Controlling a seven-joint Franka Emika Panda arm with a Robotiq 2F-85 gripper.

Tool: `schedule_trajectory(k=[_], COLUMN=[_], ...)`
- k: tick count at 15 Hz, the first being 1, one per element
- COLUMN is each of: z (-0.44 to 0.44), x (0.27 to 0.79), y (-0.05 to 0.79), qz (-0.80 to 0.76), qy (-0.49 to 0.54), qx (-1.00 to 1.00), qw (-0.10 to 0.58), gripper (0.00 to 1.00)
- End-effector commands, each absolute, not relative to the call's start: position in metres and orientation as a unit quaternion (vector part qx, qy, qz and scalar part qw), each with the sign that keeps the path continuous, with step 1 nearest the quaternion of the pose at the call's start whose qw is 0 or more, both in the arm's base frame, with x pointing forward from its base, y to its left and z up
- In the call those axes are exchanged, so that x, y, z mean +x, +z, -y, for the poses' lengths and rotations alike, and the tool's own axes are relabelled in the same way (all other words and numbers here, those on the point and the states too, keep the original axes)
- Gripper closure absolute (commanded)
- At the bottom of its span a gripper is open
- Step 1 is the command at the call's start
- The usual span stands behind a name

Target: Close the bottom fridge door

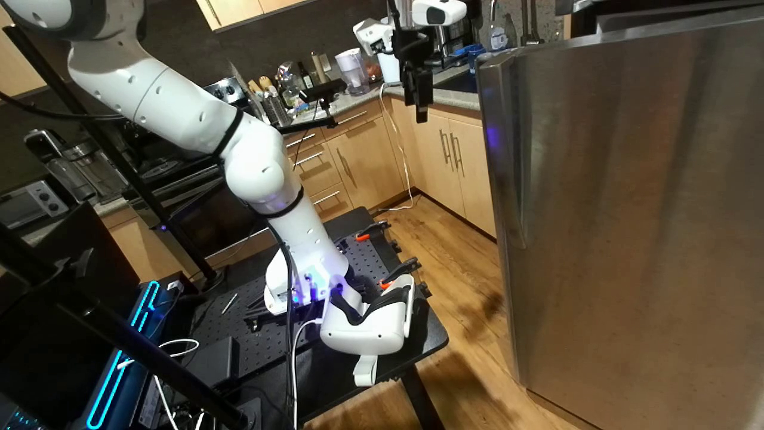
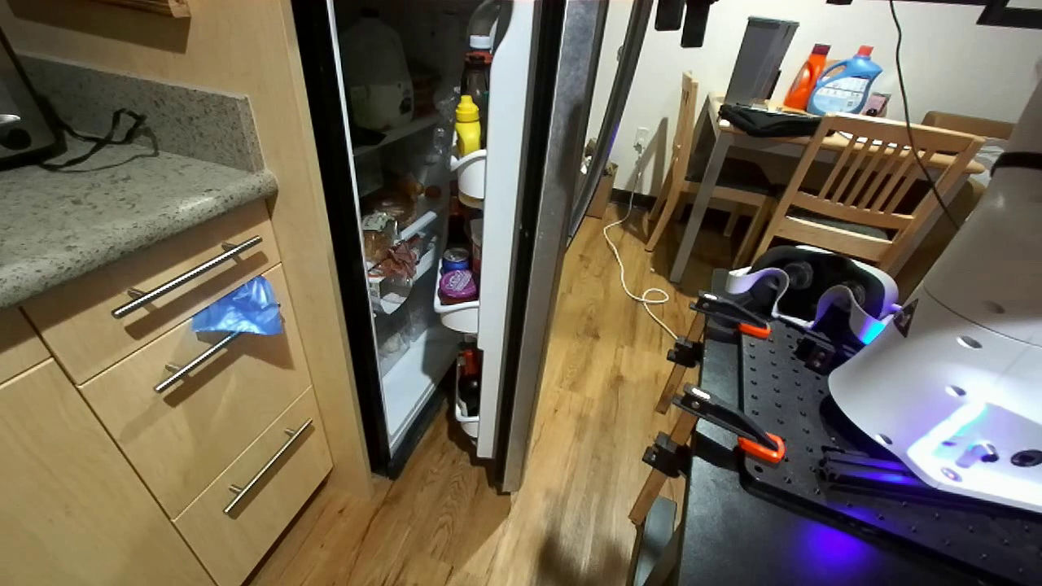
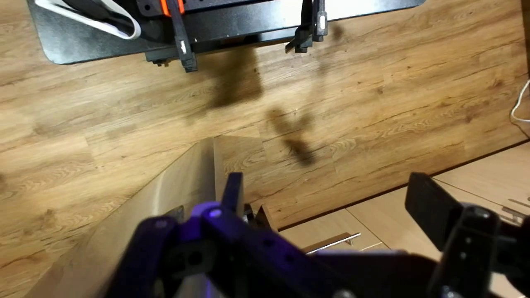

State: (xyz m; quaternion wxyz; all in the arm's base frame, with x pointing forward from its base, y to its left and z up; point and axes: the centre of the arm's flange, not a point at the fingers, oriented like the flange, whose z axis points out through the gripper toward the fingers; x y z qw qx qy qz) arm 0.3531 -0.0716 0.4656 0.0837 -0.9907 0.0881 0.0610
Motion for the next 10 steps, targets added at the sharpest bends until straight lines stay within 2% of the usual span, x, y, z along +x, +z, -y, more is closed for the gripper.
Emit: schedule_trajectory(k=[1, 9, 10], z=[0.077, 0.107, 0.111], x=[0.324, 0.281, 0.278], y=[0.472, 0.464, 0.462], qz=[-0.084, -0.082, -0.081], qy=[0.028, 0.003, -0.002], qx=[-0.995, -0.996, -0.996], qw=[0.054, 0.029, 0.028], gripper=[0.00, 0.00, 0.25])
